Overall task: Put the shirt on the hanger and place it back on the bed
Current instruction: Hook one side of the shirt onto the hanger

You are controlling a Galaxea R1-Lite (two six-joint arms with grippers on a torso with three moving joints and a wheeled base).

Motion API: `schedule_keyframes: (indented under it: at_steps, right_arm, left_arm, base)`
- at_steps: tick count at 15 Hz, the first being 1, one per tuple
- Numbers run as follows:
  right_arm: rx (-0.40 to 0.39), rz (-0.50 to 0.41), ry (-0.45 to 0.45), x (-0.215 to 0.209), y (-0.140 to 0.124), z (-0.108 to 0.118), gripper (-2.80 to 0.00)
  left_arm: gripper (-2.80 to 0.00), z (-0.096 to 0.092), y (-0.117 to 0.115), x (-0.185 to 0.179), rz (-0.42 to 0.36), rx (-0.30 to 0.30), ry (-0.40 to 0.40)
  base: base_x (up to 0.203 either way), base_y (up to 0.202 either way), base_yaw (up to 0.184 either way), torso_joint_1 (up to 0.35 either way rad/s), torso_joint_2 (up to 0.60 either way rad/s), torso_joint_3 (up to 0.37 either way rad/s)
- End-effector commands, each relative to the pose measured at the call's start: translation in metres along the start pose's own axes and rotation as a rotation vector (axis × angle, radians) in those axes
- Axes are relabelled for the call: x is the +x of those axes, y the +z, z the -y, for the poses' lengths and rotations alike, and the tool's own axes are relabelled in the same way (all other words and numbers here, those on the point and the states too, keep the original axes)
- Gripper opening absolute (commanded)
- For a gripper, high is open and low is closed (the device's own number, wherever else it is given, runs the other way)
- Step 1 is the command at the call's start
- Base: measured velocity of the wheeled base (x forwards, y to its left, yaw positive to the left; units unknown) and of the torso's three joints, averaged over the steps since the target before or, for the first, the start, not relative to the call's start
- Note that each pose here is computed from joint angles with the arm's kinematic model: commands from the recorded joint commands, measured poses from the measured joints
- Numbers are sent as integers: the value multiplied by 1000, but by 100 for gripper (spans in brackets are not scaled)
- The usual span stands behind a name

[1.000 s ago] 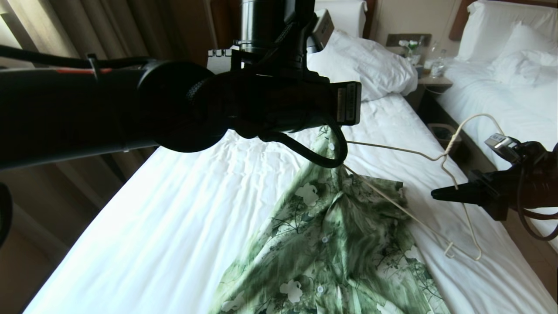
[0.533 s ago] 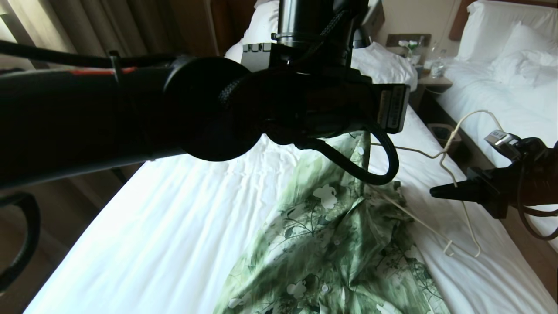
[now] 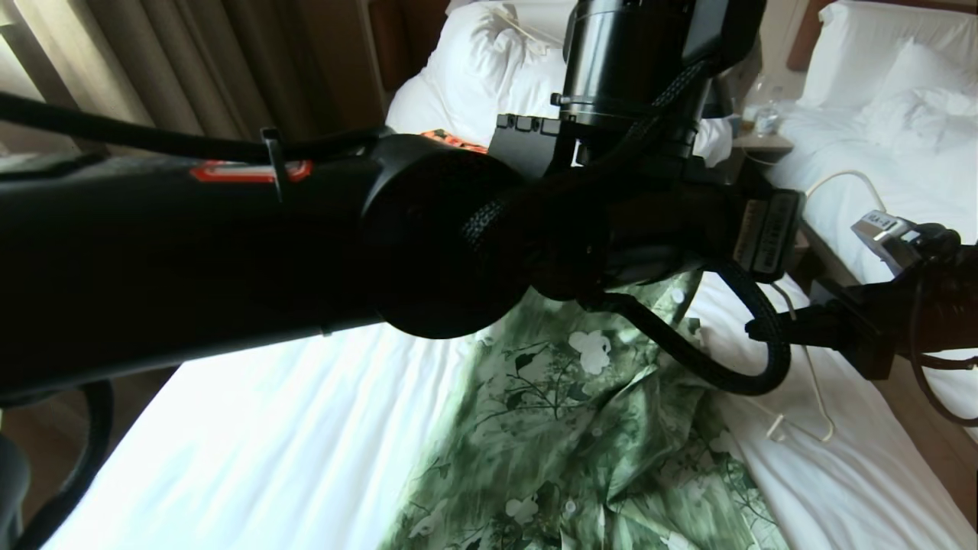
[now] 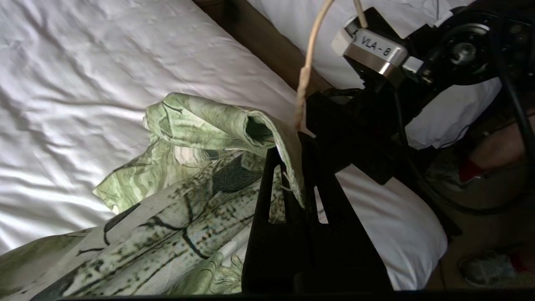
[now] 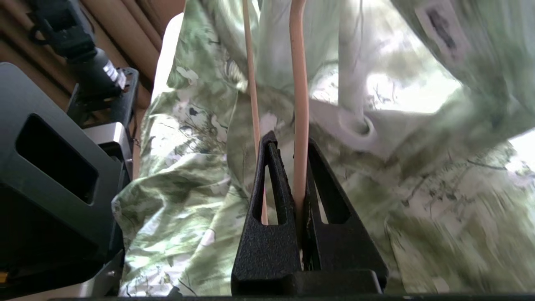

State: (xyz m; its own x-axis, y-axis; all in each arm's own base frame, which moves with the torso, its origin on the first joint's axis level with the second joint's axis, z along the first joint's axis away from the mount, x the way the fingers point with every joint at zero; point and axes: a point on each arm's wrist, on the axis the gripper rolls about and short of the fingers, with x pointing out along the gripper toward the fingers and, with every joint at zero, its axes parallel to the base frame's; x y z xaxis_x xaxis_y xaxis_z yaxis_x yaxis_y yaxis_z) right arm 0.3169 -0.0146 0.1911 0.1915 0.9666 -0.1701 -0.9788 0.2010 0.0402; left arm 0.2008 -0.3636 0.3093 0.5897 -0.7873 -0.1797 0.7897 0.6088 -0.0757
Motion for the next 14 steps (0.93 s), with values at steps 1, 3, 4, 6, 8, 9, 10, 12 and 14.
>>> schedule_keyframes:
  at_steps: [1,3,4,6,8,9,10,12,14]
  right_arm:
    - [-12,23,18,2,2,0,-280]
    - [-16,29,38,7,4,-2,-280]
    - [-20,30,42,8,5,-3,-280]
    - [-27,39,50,9,7,-4,-280]
    - [-39,48,55,9,11,-7,-280]
    - [-40,51,55,8,12,-8,-280]
    - [-42,55,58,8,13,-9,-280]
    - [-43,58,60,8,14,-10,-280]
    - [-52,63,62,8,17,-13,-280]
  left_arm:
    - [-280,8,-7,6,-19,-25,-30]
    - [-280,21,-15,11,-34,-52,-63]
    - [-280,27,-19,14,-38,-50,-75]
    - [-280,36,-23,17,-36,-48,-99]
    - [-280,45,-29,18,-55,-42,-113]
    - [-280,46,-32,20,-62,-39,-113]
    - [-280,48,-35,23,-67,-34,-113]
    - [-280,49,-40,27,-74,-17,-97]
    - [-280,48,-39,26,-70,-14,-82]
  base:
    - [0,0,0,0,0,0]
    - [0,0,0,0,0,0]
    - [0,0,0,0,0,0]
    - [0,0,0,0,0,0]
    - [0,0,0,0,0,0]
    - [0,0,0,0,0,0]
    - [0,0,0,0,0,0]
    - [0,0,0,0,0,0]
    - [0,0,0,0,0,0]
